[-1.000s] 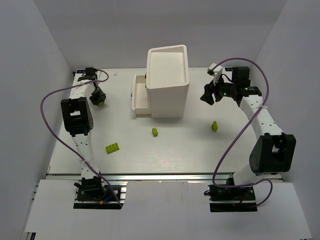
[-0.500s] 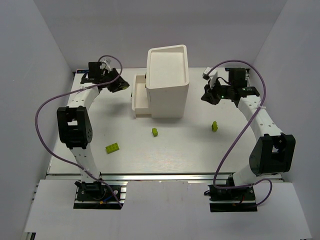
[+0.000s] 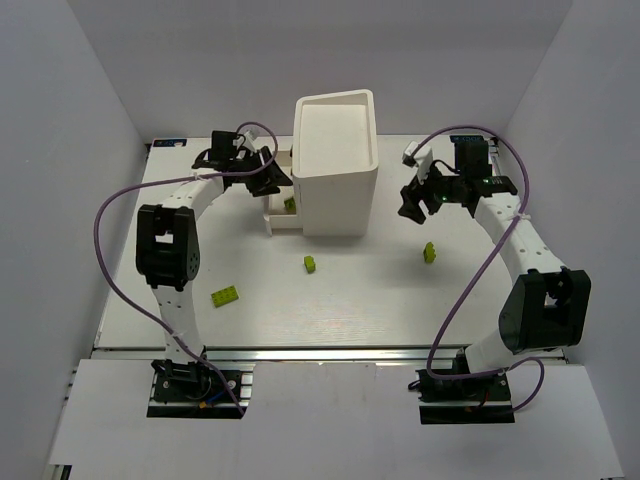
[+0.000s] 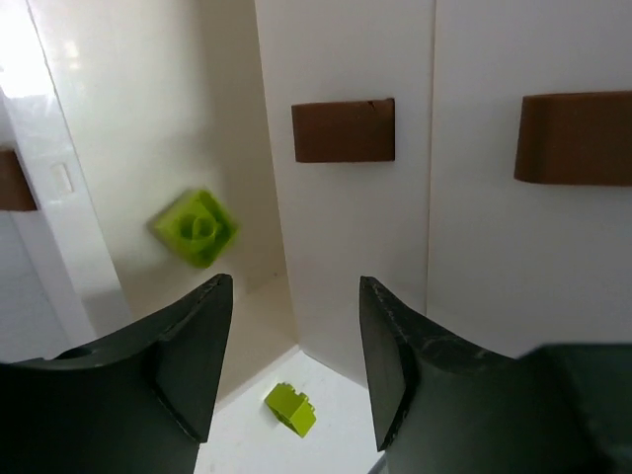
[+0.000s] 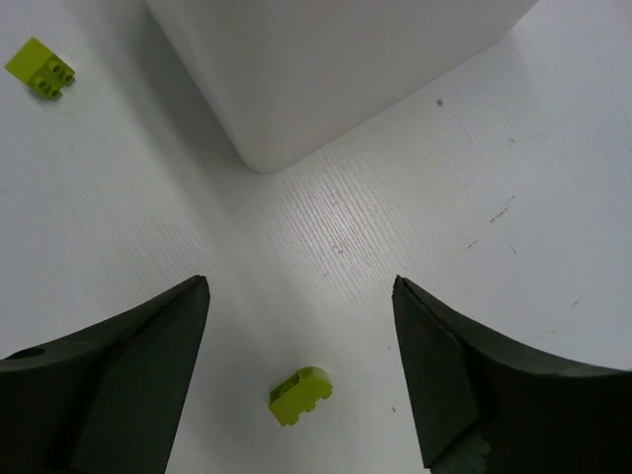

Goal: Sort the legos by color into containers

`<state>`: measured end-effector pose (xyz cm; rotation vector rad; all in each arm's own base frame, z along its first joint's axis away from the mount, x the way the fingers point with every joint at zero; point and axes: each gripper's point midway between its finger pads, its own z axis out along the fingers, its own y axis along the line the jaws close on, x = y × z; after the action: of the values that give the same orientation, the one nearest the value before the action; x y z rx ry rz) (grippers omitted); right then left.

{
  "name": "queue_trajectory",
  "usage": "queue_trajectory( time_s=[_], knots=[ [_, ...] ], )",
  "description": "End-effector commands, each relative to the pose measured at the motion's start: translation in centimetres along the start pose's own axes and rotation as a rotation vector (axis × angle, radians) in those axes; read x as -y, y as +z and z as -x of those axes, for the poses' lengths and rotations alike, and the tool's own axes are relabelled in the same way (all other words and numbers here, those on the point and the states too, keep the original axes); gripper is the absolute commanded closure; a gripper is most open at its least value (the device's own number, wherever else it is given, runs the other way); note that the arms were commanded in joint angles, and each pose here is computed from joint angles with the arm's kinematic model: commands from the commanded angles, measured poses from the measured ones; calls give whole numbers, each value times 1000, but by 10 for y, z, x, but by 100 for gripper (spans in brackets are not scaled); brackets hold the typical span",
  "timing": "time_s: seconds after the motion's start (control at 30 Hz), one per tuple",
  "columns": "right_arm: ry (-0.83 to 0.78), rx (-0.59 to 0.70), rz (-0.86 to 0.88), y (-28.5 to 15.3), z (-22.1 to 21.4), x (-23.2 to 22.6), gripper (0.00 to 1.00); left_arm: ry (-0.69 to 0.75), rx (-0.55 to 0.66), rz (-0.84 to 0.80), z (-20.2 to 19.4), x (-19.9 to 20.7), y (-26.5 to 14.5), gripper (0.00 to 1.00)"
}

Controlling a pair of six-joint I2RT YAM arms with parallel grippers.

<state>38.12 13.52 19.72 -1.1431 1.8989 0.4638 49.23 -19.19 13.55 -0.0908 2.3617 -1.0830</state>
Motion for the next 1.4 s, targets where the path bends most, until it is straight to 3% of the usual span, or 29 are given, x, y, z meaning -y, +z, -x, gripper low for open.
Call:
queue_trajectory(
  time_s=[0.0, 0.1, 0.2, 0.27, 0.3, 0.33, 0.4, 0.5, 0.53, 0.67, 0.83, 1.07, 1.13, 1.17, 1.23, 1.27, 1.33, 1.37],
  knots=[
    [-66, -28, 16, -8, -7, -10, 19, 68, 81, -3, 33, 26, -19, 36],
    [-158, -59, 92, -4, -27, -24, 12, 78, 97, 7, 41, 32, -25, 36],
    [-153, -153, 61, 5, -59, -21, 12, 84, 169, 23, 62, 42, -48, 39],
    [-105, -256, -56, 7, -79, 2, 21, 94, 229, 39, 72, 54, -70, 50],
    [9, -311, -103, 13, -93, 8, 26, 97, 268, 80, 78, 52, -78, 66],
    [47, -376, -179, 10, -103, 19, 28, 91, 276, 100, 74, 50, -83, 73],
    [107, -423, -184, 14, -111, 18, 34, 97, 332, 119, 75, 57, -106, 79],
    [134, -441, -262, 14, -123, 18, 32, 60, 340, 152, 53, 49, -122, 70],
    [150, -461, -310, 11, -129, 22, 30, 27, 299, 182, 31, 32, -117, 57],
    [239, -557, -418, 12, -157, 29, 30, -31, 266, 275, -13, 3, -131, 41],
    [337, -587, -356, 18, -165, 12, 30, -75, 270, 411, -53, -25, -152, 37],
    [442, -654, -302, 25, -176, -3, 39, -145, 250, 553, -92, -57, -166, 26],
    [439, -643, -294, 26, -173, -5, 47, -154, 241, 562, -100, -61, -167, 26],
    [441, -643, -292, 25, -172, -6, 57, -156, 240, 562, -102, -62, -166, 26],
    [431, -642, -274, 25, -171, -8, 67, -160, 238, 571, -107, -65, -168, 26],
    [429, -651, -269, 20, -170, -8, 82, -165, 230, 575, -110, -66, -168, 26],
    [409, -619, -172, 25, -160, -19, 100, -159, 232, 586, -112, -67, -171, 26],
    [392, -607, -135, 24, -155, -23, 100, -162, 229, 595, -114, -69, -172, 26]
  ],
)
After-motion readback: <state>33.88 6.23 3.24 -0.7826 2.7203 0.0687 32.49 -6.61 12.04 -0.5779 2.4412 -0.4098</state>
